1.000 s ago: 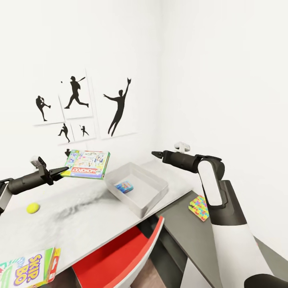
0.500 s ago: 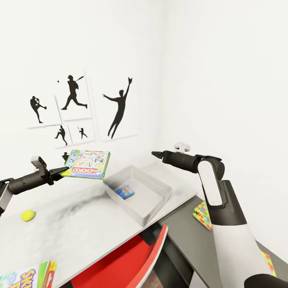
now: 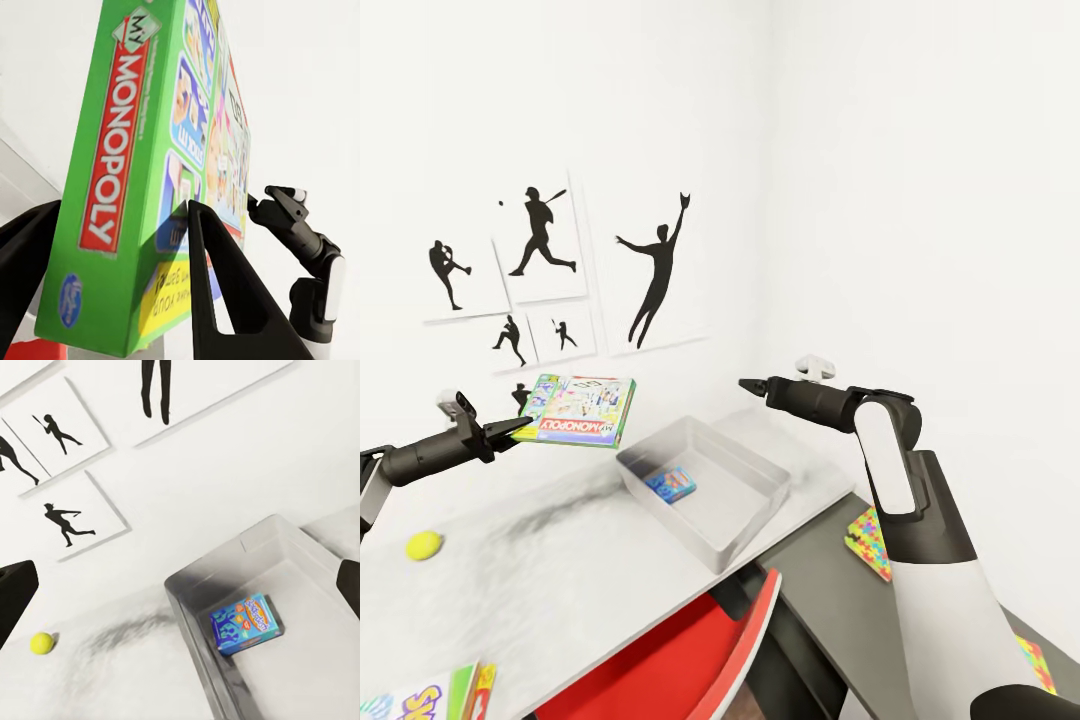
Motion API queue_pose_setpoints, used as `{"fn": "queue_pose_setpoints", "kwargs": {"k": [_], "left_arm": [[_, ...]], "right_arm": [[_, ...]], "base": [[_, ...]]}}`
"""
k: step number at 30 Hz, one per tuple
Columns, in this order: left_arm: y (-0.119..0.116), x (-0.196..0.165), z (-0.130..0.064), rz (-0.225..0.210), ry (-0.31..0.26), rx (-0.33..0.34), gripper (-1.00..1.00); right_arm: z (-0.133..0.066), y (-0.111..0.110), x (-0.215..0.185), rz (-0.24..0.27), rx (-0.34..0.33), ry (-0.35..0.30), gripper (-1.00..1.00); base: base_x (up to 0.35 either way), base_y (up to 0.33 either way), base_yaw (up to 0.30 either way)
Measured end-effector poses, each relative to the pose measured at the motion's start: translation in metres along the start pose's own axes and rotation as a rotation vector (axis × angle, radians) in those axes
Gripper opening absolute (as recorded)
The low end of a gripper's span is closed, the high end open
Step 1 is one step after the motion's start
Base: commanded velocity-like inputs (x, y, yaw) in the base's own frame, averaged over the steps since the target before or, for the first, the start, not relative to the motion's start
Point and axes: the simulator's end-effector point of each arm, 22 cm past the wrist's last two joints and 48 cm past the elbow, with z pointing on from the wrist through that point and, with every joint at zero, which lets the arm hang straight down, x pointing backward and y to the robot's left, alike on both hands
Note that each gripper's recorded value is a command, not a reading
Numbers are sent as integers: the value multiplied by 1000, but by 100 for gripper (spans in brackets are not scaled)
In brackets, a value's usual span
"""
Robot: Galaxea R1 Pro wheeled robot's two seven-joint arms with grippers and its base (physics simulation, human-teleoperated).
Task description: Put all the toys in the child's room - the three board games (two on the bed and one on the table), the two jigsaw puzzles on the table, and the tennis ball on the table - inside the toy box on the table in the child's room.
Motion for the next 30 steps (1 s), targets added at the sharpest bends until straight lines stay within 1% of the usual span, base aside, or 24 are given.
{"fn": "queue_pose_setpoints", "kwargs": {"k": [30], "left_arm": [[0, 0, 0, 0, 1, 1, -100]], "right_arm": [[0, -1, 0, 0, 2, -2, 100]], "base": [[83, 18, 0]]}}
